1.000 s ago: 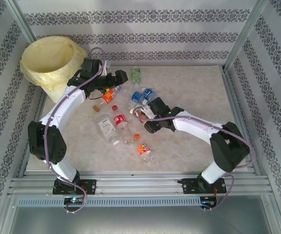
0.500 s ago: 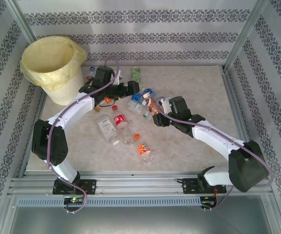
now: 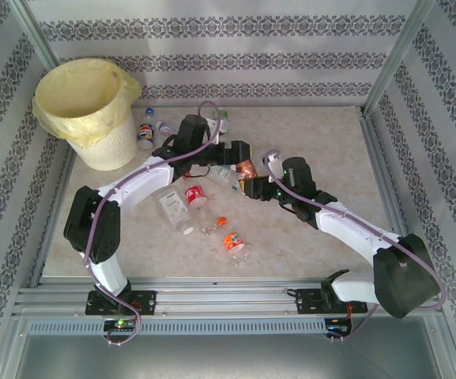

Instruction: Put the plastic bottles in the bin

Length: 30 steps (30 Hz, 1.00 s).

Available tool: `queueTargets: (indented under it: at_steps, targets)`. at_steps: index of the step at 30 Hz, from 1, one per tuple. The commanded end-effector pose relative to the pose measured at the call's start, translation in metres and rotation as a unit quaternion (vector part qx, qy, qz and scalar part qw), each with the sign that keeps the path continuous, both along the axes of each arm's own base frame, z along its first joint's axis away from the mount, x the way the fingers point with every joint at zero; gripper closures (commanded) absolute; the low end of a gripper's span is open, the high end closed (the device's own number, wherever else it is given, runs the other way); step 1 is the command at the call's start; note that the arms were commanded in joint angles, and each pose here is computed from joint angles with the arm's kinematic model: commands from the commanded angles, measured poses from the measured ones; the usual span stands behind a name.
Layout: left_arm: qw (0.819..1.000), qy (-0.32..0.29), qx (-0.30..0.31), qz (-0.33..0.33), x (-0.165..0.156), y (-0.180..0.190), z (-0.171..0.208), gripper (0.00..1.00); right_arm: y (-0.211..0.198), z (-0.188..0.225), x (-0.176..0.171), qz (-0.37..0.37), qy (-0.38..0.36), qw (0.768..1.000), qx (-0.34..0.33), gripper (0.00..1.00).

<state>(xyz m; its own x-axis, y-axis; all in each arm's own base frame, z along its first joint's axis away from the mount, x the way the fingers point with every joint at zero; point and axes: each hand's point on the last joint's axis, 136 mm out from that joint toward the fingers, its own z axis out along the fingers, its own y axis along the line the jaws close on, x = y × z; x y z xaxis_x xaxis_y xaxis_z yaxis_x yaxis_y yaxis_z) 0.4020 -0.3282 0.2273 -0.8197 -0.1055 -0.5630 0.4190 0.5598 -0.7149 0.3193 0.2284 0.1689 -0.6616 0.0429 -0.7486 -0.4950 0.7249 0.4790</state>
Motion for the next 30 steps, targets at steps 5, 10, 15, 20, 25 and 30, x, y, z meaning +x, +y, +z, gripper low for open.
queueTargets:
  at_steps: [5, 10, 15, 20, 25, 30]
  targets:
    - [0.999, -0.033, -0.032, -0.015, 0.005, -0.019, 0.012, 0.28, 0.016, 0.021, 0.011, 0.014, -0.015, 0.998, 0.055, 0.54]
    - [0.999, -0.040, -0.033, -0.012, 0.005, -0.019, 0.014, 0.46, 0.023, 0.019, 0.010, 0.027, -0.007, 0.998, 0.058, 0.54]
    - [0.998, -0.050, -0.025, 0.003, 0.008, -0.014, 0.013, 0.55, 0.027, 0.026, 0.010, 0.036, -0.014, 0.997, 0.070, 0.51]
    - [0.998, -0.062, -0.016, 0.018, 0.011, -0.009, 0.017, 0.59, 0.031, 0.032, 0.007, 0.055, -0.020, 0.996, 0.074, 0.32]
    - [0.997, -0.067, -0.008, 0.048, 0.021, 0.000, 0.019, 0.58, 0.028, 0.034, 0.004, 0.058, -0.034, 0.996, 0.062, 0.14]
    - [0.995, -0.073, -0.004, 0.064, 0.027, 0.008, 0.023, 0.58, 0.018, 0.043, 0.004, 0.031, -0.055, 0.997, 0.053, 0.02]
